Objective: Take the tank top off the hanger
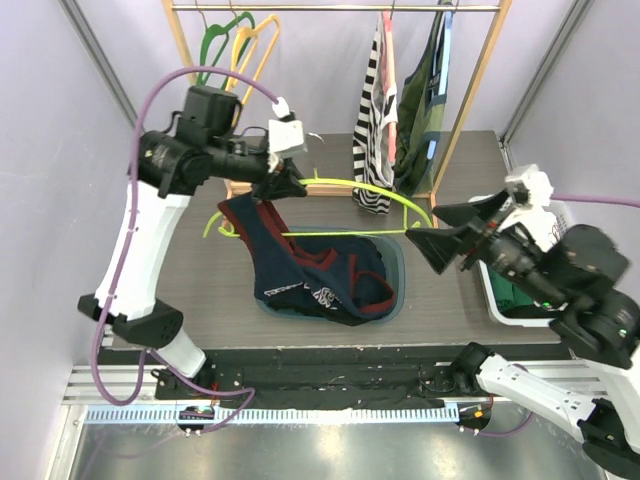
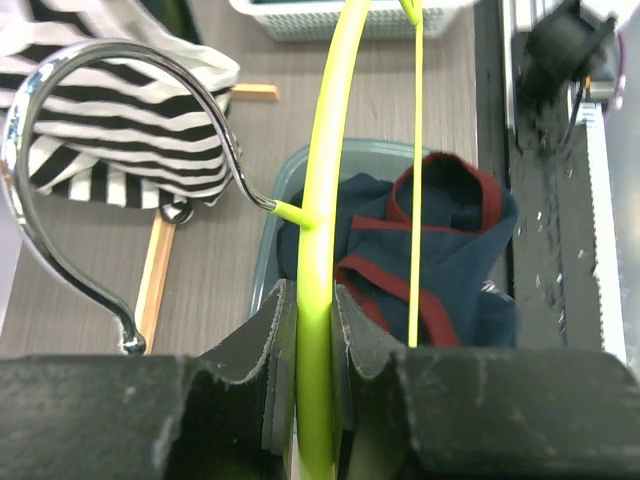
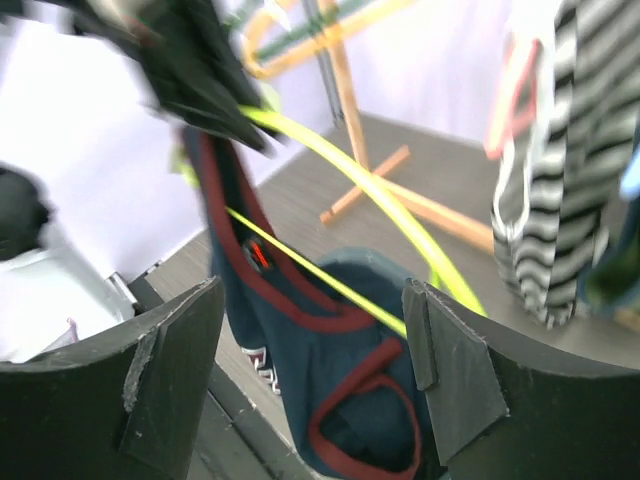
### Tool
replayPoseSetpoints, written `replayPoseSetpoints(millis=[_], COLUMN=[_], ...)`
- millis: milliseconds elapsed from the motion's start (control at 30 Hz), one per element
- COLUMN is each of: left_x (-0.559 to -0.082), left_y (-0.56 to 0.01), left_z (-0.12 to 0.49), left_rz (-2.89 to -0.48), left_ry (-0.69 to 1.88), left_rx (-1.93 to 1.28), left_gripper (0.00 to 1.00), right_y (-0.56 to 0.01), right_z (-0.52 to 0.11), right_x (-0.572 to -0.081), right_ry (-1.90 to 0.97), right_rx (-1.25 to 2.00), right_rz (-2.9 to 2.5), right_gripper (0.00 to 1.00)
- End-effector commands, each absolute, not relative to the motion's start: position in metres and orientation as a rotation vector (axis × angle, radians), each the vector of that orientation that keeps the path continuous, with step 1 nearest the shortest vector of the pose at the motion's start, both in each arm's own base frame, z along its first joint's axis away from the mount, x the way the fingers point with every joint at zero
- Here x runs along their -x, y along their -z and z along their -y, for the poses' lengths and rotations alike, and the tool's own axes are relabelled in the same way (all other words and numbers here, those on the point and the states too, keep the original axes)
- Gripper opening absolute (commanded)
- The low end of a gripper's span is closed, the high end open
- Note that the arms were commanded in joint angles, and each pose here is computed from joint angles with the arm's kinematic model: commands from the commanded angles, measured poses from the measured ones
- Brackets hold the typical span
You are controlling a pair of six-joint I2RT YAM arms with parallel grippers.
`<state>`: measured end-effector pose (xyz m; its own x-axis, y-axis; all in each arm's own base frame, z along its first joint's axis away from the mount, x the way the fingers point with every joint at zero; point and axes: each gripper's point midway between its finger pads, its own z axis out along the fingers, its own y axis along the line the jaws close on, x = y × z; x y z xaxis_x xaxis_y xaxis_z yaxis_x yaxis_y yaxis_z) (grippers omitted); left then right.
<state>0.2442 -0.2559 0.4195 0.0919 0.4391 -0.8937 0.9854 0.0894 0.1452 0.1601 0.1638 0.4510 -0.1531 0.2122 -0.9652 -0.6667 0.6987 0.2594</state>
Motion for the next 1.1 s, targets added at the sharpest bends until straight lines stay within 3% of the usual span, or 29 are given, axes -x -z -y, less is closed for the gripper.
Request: replayPoseSetpoints(millis=[0, 267, 667, 767, 1067], left_x=[-0.23, -0.195, -0.174, -0.172, -0.164], left_y=[-0.431, -0.416, -0.413, -0.414, -0.418], left_z=[0.265, 0.269, 0.261, 0.26, 0.257], left_rz=[-1.323, -1.198, -1.112, -1.11, -1.103], left_ry=[0.759, 0.811, 0.753, 0.752, 0.758], left_rx=[-1.6, -1.785, -1.89, -1.893, -1.895], left_gripper=[0.0, 0.0, 0.0, 0.0, 0.0], right_y=[-0.473, -0.464, -0.46, -0.45, -0.427], right_z=[-0.169, -0.217, -0.229, -0.23, -0.222], right_x=[-0.142, -0.163, -0.162, -0.161, -0.158], right_ry=[-0.789, -0.794, -0.839, -0.844, -0.824], right_rx=[0.588, 0.824, 0.883, 0.886, 0.878], right_rz=[-1.446, -1.461, -1.472, -1.507, -1.583], right_gripper=[0.79, 0.74, 0.66, 0.55, 0.42])
